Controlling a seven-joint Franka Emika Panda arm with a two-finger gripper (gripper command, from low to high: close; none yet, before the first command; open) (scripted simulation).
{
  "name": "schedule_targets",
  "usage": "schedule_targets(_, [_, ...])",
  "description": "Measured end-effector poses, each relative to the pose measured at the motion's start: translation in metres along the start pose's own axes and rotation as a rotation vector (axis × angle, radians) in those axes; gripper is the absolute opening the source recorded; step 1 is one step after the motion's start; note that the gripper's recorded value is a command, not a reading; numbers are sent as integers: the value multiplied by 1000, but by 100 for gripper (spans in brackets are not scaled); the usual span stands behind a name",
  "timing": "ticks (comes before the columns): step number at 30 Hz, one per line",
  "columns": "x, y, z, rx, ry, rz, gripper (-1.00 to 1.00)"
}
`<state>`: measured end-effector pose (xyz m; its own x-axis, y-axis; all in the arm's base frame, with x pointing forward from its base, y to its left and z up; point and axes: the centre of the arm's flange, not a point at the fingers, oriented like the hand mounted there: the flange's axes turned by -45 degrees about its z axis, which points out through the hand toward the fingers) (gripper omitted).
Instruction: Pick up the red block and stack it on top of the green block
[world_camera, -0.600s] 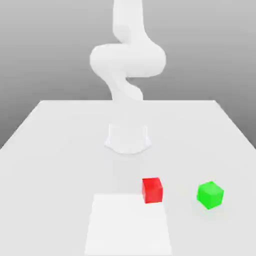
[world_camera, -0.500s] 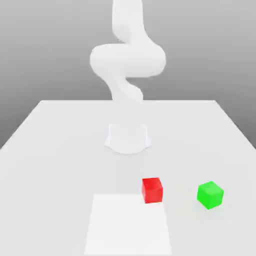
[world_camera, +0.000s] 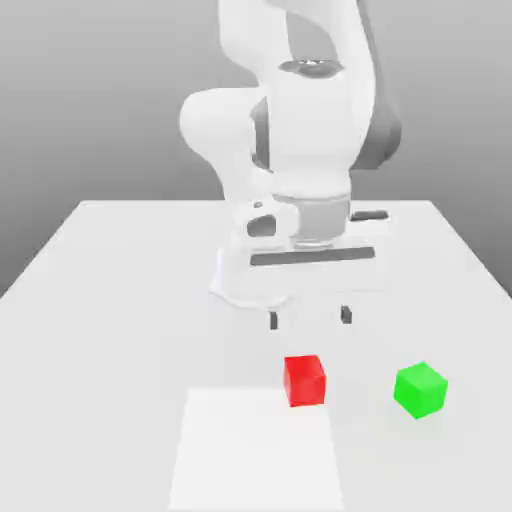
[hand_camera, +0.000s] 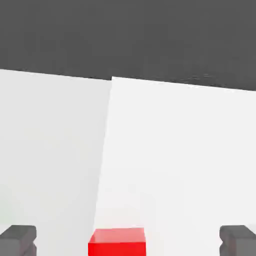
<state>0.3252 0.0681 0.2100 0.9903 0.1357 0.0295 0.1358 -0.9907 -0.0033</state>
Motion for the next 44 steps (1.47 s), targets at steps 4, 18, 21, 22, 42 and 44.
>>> schedule_targets(4, [-10,-2,44,-1,-26,-6,0])
schedule_targets(18, [-10,-3,38,-2,-28,-8,-100])
schedule_targets(21, [-11,-3,15,-2,-29,-8,-100])
schedule_targets(22, [-12,-3,8,-3,-29,-7,-100])
schedule_targets(42, [13,-169,25,6,-30,-660,100])
schedule_targets(44, [13,-169,25,6,-30,-660,100])
